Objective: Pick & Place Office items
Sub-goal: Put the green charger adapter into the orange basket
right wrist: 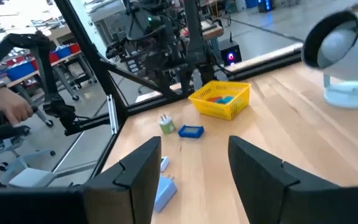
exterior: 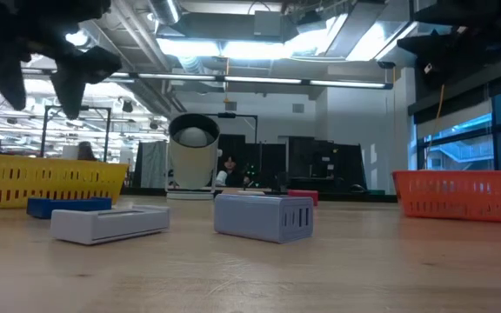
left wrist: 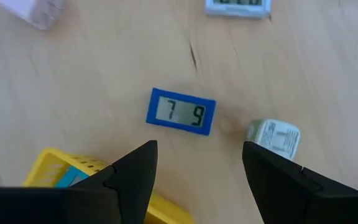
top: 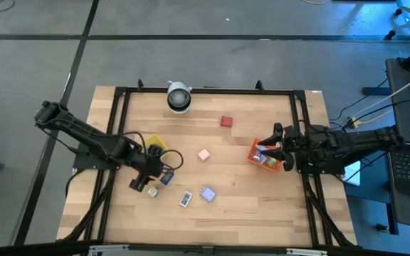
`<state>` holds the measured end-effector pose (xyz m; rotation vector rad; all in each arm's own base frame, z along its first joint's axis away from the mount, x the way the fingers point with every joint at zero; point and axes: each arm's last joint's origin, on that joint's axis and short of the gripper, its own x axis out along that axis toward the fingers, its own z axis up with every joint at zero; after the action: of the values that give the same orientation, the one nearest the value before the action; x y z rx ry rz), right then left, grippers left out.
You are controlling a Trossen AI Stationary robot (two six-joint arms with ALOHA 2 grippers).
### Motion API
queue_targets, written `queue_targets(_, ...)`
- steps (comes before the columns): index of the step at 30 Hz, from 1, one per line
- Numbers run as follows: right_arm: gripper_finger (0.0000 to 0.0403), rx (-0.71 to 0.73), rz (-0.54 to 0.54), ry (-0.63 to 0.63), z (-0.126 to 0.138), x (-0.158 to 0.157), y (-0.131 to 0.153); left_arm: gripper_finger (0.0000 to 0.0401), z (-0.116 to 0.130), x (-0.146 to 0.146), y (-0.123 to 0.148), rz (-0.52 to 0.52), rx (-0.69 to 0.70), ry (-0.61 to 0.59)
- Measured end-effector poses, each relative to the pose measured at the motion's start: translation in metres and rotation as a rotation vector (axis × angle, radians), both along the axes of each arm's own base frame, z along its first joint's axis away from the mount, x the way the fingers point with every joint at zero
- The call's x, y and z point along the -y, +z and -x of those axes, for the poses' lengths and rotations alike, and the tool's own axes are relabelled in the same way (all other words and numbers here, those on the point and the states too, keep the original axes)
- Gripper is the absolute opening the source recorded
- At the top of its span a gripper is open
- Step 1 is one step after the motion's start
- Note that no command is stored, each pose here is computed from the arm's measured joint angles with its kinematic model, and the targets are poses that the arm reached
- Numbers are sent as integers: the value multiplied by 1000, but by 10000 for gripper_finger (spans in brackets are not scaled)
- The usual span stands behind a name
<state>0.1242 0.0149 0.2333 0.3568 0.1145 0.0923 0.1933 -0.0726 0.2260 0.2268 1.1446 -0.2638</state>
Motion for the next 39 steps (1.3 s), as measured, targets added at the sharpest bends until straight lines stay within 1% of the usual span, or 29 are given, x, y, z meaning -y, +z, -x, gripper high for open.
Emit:
queue_targets(8, 187, -42, -24, -3, -5, -1, -4, 233, 4, 19, -7, 33, -67, -136)
queue_targets(13, 187, -60, -37, -6, -7, -1, -6, 233, -4, 38, -10, 1, -90, -240)
queue_targets(16, 187, -59, -37, -8, -8, -1, -6, 233, -9, 46, -17, -38, -135, -295)
queue_targets(21, 187, -67, -35, -12, -11, -1, -7, 234, -12, 50, -33, -96, -258, -307)
queue_targets(24, 187, -73, -35, -7, -12, -1, -8, 234, -15, 51, -41, -121, -289, -316)
queue_targets(29, 187, -83, -35, -6, -13, -2, -9, 234, -18, 53, -46, -121, -288, -316)
queue_targets(33, 187, -86, -34, -6, -14, -2, -10, 234, -21, 55, -46, -87, -263, -327)
queue_targets(39, 187, -92, -33, -2, -14, -2, -10, 234, -21, 58, -45, -62, -250, -334)
